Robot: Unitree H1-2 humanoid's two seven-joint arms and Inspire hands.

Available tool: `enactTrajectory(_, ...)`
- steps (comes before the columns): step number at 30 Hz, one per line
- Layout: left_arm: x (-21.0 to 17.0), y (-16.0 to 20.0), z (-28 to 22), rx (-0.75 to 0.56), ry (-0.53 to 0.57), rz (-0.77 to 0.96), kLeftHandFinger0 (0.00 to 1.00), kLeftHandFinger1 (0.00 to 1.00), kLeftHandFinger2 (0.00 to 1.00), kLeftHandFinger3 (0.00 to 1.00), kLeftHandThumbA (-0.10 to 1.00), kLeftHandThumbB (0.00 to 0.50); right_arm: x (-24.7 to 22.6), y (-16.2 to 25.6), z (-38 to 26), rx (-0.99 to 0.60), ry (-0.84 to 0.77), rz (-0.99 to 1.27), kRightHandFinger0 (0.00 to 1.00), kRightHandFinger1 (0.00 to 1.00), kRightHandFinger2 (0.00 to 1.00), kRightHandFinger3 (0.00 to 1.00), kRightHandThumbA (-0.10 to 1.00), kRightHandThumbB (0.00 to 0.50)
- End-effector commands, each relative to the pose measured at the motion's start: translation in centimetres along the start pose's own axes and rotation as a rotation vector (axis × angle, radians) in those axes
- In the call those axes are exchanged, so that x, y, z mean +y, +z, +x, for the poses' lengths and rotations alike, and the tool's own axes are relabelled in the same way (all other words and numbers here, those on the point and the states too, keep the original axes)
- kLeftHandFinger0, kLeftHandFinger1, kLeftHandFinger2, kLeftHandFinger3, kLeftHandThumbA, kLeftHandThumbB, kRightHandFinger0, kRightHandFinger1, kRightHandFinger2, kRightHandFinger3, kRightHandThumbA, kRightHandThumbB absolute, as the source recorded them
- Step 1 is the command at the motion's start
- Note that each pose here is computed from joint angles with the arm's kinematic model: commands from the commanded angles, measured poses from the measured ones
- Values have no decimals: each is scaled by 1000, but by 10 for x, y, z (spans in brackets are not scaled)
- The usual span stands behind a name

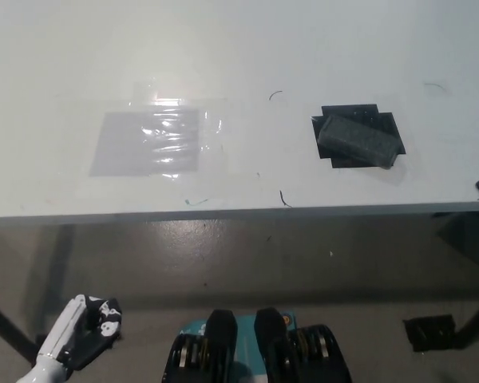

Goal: A whiteboard eraser is kept on the black marked spot on the table infront of the robot and the robot uses its right hand to swipe it back and forth on the table twice to clean it

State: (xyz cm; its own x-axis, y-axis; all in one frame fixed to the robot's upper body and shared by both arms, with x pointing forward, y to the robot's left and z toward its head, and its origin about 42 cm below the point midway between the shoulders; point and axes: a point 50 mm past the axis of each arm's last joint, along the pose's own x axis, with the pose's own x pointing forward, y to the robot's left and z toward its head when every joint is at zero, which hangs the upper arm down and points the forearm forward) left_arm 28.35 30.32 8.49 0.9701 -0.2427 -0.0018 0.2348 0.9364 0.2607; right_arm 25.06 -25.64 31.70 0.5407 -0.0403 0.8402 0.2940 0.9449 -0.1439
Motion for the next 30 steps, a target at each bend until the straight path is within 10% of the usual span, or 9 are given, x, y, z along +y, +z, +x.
enactTrajectory(1,11,14,5,-20,-246,-2,1000,1000,1000,1000,393,500,-4,2,-2,36,-37,12,1000,1000,1000,1000,1000,318)
enactTrajectory(6,7,12,2,-13,-288,-34,1000,1000,1000,1000,418,500,-1,-6,-6,34,-20,6,1000,1000,1000,1000,1000,250)
enactTrajectory(23,10,7,4,-34,-296,-74,1000,1000,1000,1000,775,500,0,-10,-2,40,-37,24,1000,1000,1000,1000,1000,268)
enactTrajectory(26,12,10,5,-22,-293,-40,1000,1000,1000,1000,471,500,1,-11,-1,42,-32,-1,1000,1000,1000,1000,1000,276)
enactTrajectory(27,12,13,5,-17,-282,-3,1000,1000,1000,1000,-21,476,1,-13,-1,38,-30,1,1000,1000,1000,1000,1000,270)
enactTrajectory(30,10,17,5,-41,-269,57,1000,1000,1000,1000,-100,420,0,-15,-2,33,-26,5,1000,1000,1000,1000,1000,267)
